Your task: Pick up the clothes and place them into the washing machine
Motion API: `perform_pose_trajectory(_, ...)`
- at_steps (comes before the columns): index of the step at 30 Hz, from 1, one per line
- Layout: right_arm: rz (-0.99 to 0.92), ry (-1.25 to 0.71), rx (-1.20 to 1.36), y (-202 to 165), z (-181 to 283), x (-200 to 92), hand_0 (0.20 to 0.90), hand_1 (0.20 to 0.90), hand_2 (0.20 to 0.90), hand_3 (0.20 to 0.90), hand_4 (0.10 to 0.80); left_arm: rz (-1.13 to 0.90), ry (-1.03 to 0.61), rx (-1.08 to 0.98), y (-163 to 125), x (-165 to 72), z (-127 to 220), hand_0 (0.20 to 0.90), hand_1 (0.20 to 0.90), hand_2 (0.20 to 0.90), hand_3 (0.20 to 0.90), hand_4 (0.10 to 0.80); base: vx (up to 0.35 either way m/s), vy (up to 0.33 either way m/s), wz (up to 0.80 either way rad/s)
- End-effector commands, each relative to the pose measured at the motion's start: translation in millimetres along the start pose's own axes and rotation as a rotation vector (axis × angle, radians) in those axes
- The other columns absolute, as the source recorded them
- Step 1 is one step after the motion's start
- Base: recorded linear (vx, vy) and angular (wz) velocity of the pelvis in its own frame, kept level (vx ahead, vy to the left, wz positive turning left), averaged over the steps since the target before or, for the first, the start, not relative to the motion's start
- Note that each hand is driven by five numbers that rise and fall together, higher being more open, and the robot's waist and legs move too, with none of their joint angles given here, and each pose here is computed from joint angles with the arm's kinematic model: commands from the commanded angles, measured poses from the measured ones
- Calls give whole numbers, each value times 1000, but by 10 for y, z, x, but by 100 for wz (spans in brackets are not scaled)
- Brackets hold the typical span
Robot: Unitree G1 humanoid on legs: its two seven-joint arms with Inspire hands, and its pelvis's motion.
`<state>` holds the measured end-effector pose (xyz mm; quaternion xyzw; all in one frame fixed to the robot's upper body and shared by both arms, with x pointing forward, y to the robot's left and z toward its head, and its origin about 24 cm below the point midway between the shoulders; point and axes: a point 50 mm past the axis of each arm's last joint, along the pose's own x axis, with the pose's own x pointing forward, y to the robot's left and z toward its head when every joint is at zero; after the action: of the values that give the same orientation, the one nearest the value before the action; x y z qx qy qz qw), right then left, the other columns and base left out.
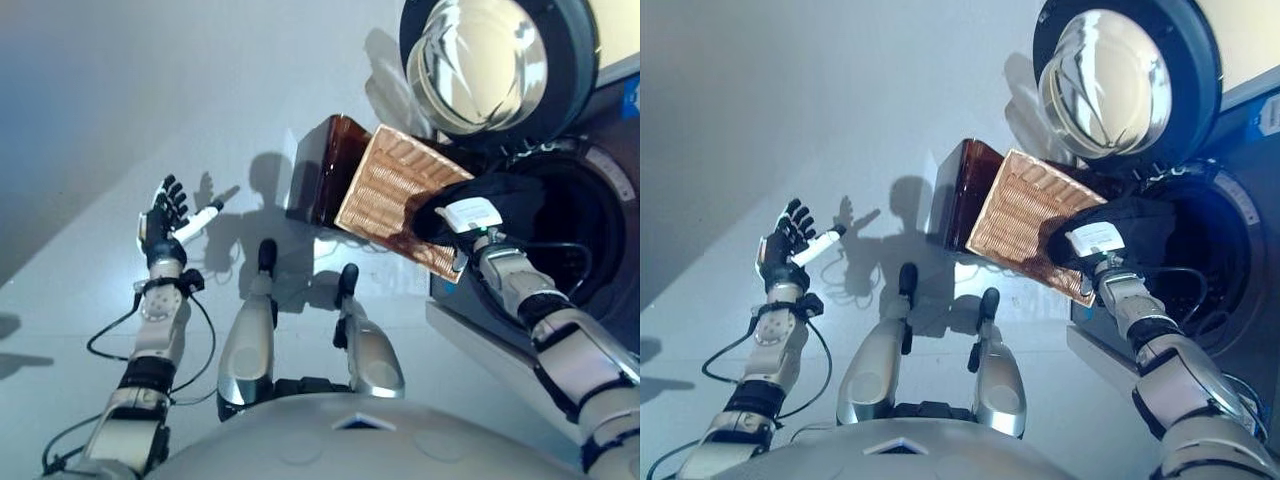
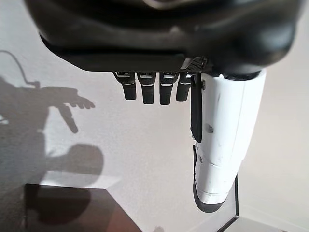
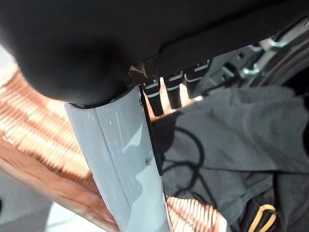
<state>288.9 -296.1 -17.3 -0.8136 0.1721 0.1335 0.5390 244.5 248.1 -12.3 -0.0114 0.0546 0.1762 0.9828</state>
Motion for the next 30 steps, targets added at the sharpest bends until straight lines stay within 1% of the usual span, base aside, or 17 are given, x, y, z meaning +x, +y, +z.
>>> perform_pose_trajectory(1,-50,196,2,-79,-431,-25,900,900,900,900,800,59,-262,-55,79,87,489,900,900,900,900,800,-82,-14,2)
perform_pose_trajectory(8,-77,337,-8,-134,-737,-78,900,900,900,900,800,20,-366,-80,-42,106,738,900,900,900,900,800,-28,-2,1)
perform_pose_trajectory(11,-69,366,-25,-129,-810,-102,900,900,900,900,800,8,-374,-86,-67,101,761,900,900,900,900,800,-18,5,4)
perform_pose_trajectory(14,-105,439,-27,-197,-971,-143,900,900,900,900,800,10,-373,-83,-85,114,769,900,900,900,900,800,0,0,0)
perform_pose_trajectory(16,-98,445,-45,-203,-996,-149,900,900,900,900,800,2,-381,-83,-101,105,785,900,900,900,900,800,-14,-4,4)
perform_pose_trajectory(22,-125,474,-85,-290,-1155,-196,900,900,900,900,800,18,-420,-94,-80,136,885,900,900,900,900,800,-64,-23,14)
perform_pose_trajectory(25,-122,493,-123,-310,-1296,-262,900,900,900,900,800,53,-468,-107,-39,155,1013,900,900,900,900,800,8,-92,22)
perform_pose_trajectory(27,-106,505,-132,-277,-1341,-297,900,900,900,900,800,81,-457,-109,19,161,987,900,900,900,900,800,-72,-67,15)
perform_pose_trajectory(28,-105,532,-150,-305,-1435,-339,900,900,900,900,800,114,-455,-115,85,159,988,900,900,900,900,800,-63,-49,3)
perform_pose_trajectory(30,-100,544,-164,-303,-1472,-361,900,900,900,900,800,126,-451,-115,103,158,985,900,900,900,900,800,-44,-43,-14)
